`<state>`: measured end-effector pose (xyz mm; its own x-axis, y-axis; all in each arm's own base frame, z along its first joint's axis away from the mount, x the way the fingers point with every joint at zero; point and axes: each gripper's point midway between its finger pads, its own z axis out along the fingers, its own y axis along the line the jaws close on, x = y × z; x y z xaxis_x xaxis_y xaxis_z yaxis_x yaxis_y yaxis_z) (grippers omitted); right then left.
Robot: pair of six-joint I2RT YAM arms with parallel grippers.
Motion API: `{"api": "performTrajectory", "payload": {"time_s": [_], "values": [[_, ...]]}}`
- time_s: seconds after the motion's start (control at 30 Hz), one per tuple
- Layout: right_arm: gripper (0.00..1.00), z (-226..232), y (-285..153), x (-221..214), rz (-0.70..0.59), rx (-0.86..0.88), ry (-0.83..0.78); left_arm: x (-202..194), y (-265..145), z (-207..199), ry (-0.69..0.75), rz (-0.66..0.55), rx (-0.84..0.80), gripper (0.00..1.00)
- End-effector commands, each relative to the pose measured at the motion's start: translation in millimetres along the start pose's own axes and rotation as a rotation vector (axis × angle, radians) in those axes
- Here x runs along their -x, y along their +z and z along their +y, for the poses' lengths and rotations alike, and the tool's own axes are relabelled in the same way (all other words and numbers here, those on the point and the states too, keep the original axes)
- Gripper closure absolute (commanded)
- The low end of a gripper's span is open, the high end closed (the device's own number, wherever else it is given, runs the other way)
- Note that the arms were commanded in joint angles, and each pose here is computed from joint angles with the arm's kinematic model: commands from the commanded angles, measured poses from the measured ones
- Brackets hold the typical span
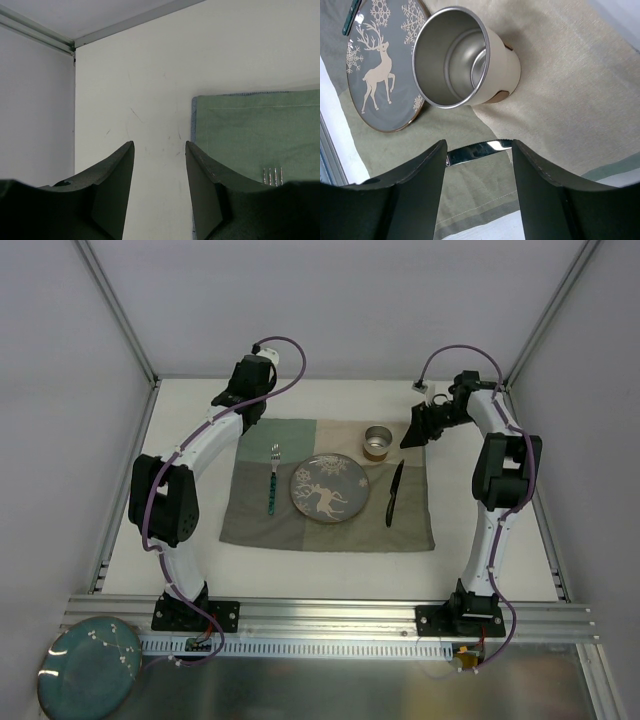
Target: Set the dinner table for one person
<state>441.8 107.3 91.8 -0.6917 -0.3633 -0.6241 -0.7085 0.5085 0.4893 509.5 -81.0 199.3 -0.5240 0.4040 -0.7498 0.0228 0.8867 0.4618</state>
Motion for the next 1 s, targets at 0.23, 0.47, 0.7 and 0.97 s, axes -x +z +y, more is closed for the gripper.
{"api": "performTrajectory", "payload": {"time_s": [0.23, 0.47, 0.7, 0.97], "values": [[0.41, 22.5, -21.6, 23.2, -0.058, 0.013, 0.004, 7.8, -3.2, 0.2, -0.048, -0.023, -0.023, 0.55], [0.82, 83.0, -61.5, -0.6, -0.034, -0.044, 0.003, 13.0, -16.7, -1.9, -0.058, -0.052, -0.061, 0.54], [1.0, 136.8, -103.8, -29.5, -0.029, -0.186, -0.116, 19.8, -35.7, 14.6, 0.019, -0.143, -0.042, 0.53], [1.0, 148.4, -96.0, -96.0, 0.013, -0.317, -0.379, -6.2, -44.7, 23.7, 0.191, -0.278, 0.032, 0.52]]}}
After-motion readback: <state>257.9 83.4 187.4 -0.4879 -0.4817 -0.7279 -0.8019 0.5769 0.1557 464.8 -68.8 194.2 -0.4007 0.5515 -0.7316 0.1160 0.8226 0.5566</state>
